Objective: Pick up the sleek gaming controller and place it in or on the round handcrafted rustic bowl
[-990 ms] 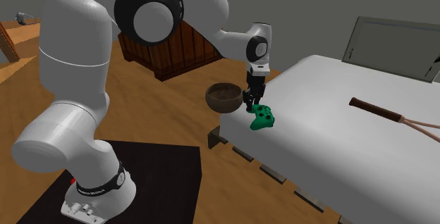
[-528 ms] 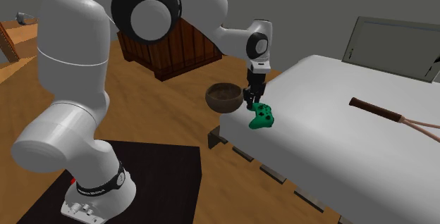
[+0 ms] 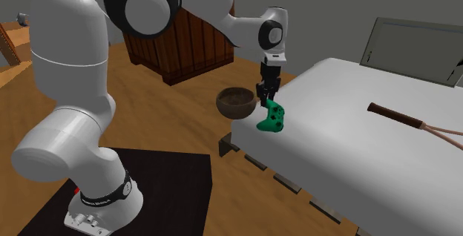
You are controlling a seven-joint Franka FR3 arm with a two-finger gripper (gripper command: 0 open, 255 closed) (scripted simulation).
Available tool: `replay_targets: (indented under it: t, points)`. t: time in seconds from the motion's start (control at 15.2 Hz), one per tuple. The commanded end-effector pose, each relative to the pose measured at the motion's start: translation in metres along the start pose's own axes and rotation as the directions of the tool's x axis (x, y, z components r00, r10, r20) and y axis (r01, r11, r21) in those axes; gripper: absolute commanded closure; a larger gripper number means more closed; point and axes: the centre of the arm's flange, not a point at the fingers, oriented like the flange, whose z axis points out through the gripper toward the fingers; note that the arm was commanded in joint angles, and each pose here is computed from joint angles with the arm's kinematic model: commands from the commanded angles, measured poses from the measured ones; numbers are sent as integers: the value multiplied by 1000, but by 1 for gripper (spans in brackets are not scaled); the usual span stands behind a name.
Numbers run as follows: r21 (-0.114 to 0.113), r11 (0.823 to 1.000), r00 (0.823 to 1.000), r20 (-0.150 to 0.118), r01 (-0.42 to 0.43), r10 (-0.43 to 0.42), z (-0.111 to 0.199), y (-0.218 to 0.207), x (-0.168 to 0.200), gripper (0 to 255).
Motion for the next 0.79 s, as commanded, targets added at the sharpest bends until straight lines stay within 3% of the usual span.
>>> replay_targets:
  t: [0.0,0.73]
  points:
    - [0,1000,1000,0,0,0,-11,1,2,255]
    - [0,1000,1000,0,0,0,-68,8,7,255]
